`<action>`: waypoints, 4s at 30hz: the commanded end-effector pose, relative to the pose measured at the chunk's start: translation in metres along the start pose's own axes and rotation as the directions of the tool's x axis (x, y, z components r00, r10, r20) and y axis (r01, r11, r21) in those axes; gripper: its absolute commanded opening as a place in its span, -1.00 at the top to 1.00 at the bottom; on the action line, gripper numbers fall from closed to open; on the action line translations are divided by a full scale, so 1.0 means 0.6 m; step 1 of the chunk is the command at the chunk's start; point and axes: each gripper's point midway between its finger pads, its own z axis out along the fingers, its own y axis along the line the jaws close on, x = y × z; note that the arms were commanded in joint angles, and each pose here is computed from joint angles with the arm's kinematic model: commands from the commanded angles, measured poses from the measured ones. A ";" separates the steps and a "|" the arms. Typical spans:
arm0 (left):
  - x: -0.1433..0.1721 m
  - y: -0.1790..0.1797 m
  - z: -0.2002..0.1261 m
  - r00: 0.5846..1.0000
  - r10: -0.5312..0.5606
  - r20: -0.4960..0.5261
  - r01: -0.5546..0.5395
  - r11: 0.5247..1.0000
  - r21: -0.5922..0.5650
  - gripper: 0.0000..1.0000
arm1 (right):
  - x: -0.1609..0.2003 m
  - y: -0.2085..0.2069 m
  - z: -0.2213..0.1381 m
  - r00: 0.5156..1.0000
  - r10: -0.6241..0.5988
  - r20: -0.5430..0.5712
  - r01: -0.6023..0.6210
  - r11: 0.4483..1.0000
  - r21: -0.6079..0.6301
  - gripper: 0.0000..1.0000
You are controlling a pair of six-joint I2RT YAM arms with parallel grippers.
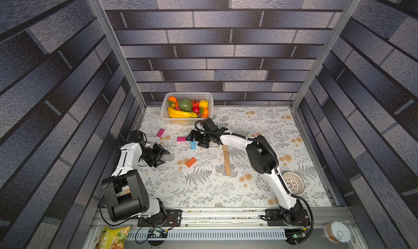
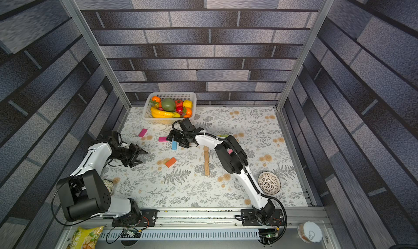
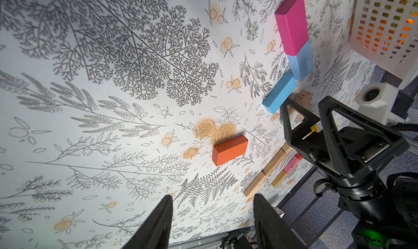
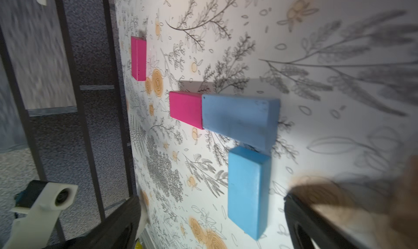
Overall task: Assemble the number 7 with building blocks
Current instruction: Assemble the building block at the center of the board, then pick up the building block from the center of the board.
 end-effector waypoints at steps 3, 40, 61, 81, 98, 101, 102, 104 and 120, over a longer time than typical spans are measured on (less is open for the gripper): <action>0.000 -0.001 -0.005 1.000 0.016 -0.007 -0.016 1.000 0.005 -0.18 | 0.022 0.033 -0.085 0.997 -0.061 0.047 0.059 0.997 0.042 -1.00; 0.007 0.006 -0.017 1.000 0.011 0.011 -0.011 1.000 0.014 -0.18 | 0.093 0.040 0.040 0.968 0.243 0.064 -0.236 0.967 -0.095 -1.00; -0.003 0.005 -0.012 1.000 0.017 -0.001 -0.017 1.000 0.008 -0.18 | 0.038 0.005 0.061 0.941 0.315 0.121 -0.304 0.947 -0.106 -1.00; -0.010 0.002 -0.009 1.000 0.021 -0.010 -0.021 1.000 0.004 -0.17 | 0.038 0.000 0.063 0.942 0.319 0.108 -0.308 0.946 -0.104 -1.00; -0.056 -0.027 -0.049 0.997 0.051 0.063 -0.051 0.999 -0.005 -0.32 | 0.043 0.167 -0.099 0.995 -0.052 0.086 0.068 0.977 -0.202 -1.00; -0.080 -0.039 -0.064 0.990 0.091 0.106 -0.088 0.995 -0.040 -0.45 | 0.044 0.192 -0.172 0.984 -0.142 0.111 0.160 0.972 -0.171 -1.00; -0.089 -0.042 -0.069 0.986 0.111 0.121 -0.104 0.993 -0.062 -0.47 | 0.041 0.199 -0.202 0.981 -0.151 0.126 0.171 0.971 -0.168 -1.00; -0.111 -0.045 -0.077 0.974 0.176 0.145 -0.155 0.977 -0.144 -0.53 | 0.031 0.183 -0.247 0.981 -0.133 0.142 0.153 0.978 -0.143 -1.00; -0.280 -0.052 0.018 0.892 0.451 -0.020 -0.397 0.764 -0.509 -0.52 | -0.027 0.005 -0.481 0.956 -0.043 0.290 0.034 0.999 0.037 -1.00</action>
